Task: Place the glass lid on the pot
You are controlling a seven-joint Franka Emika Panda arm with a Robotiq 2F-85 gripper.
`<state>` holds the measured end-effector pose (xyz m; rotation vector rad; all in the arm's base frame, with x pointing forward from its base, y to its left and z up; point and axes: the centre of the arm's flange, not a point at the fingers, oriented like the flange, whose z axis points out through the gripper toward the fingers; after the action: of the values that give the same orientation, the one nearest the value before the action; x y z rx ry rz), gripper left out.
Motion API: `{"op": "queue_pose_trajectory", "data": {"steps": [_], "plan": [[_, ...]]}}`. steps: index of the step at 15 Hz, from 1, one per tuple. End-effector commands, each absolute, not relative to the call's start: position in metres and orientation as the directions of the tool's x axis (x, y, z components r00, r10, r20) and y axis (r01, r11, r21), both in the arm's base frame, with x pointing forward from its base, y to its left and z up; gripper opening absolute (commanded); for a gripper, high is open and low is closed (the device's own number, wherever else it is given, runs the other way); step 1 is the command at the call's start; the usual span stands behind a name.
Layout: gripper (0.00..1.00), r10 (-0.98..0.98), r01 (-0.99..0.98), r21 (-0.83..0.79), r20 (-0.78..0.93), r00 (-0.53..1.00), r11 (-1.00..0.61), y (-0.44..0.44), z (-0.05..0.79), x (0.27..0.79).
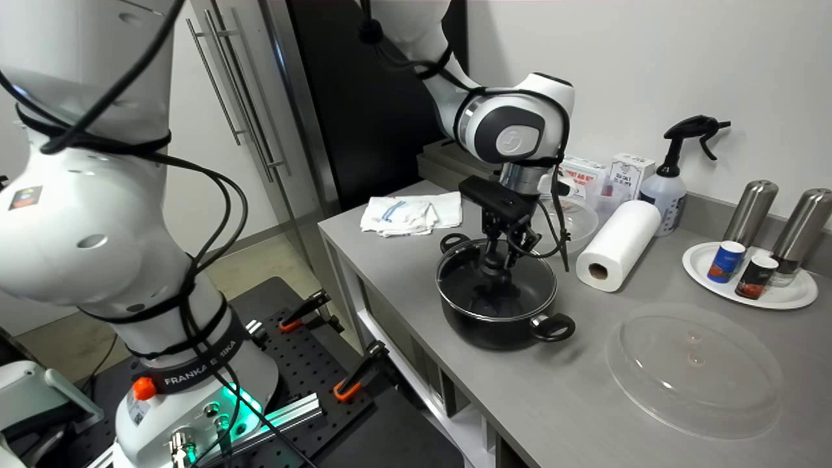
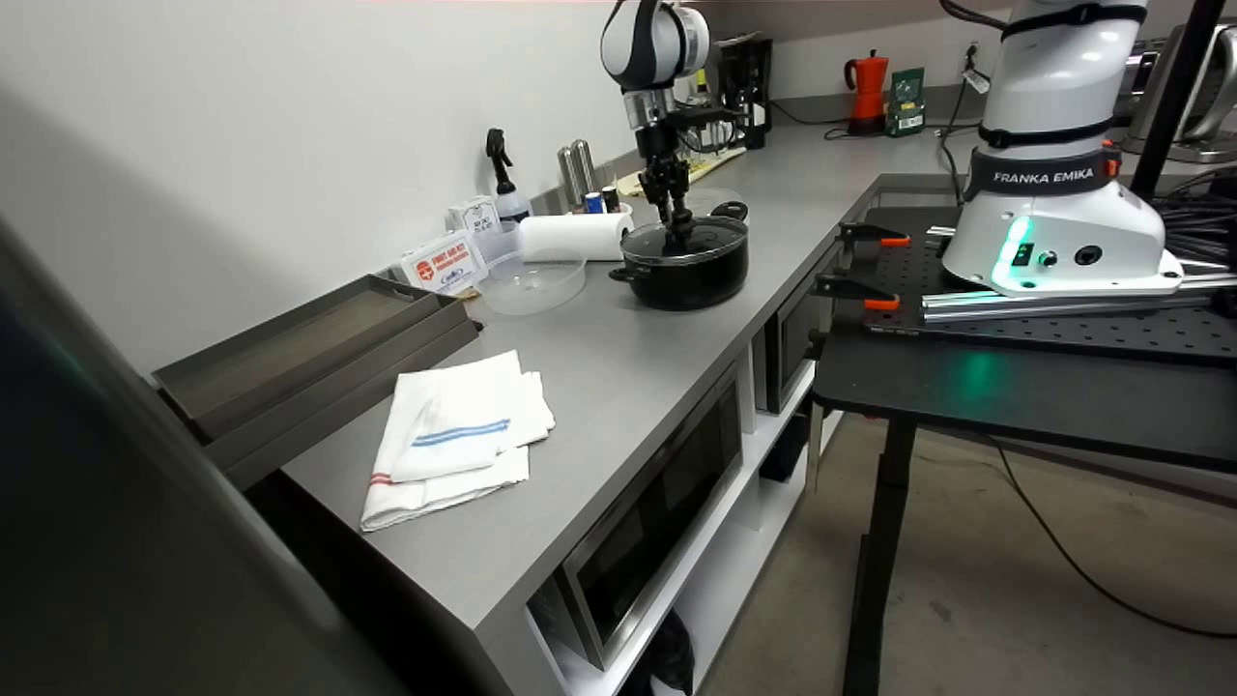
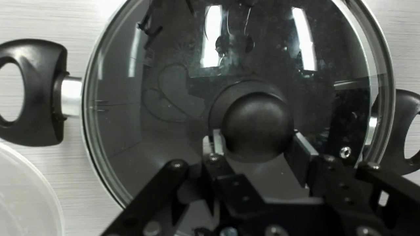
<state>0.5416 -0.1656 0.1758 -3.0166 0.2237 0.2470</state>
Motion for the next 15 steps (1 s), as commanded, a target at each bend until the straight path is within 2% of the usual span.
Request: {"op": "queue_pose_trajectory", "data": {"steps": [1,15], "plan": [[0.23,-0.158,-0.173,-0.064,-0.188,0.969,-0.983,-0.1609,0.1846,0.5486],[0.23,-0.199,-0.202,0.004,-0.192,0.961,-0.979,-0.1563,0.1937,0.5518]]}}
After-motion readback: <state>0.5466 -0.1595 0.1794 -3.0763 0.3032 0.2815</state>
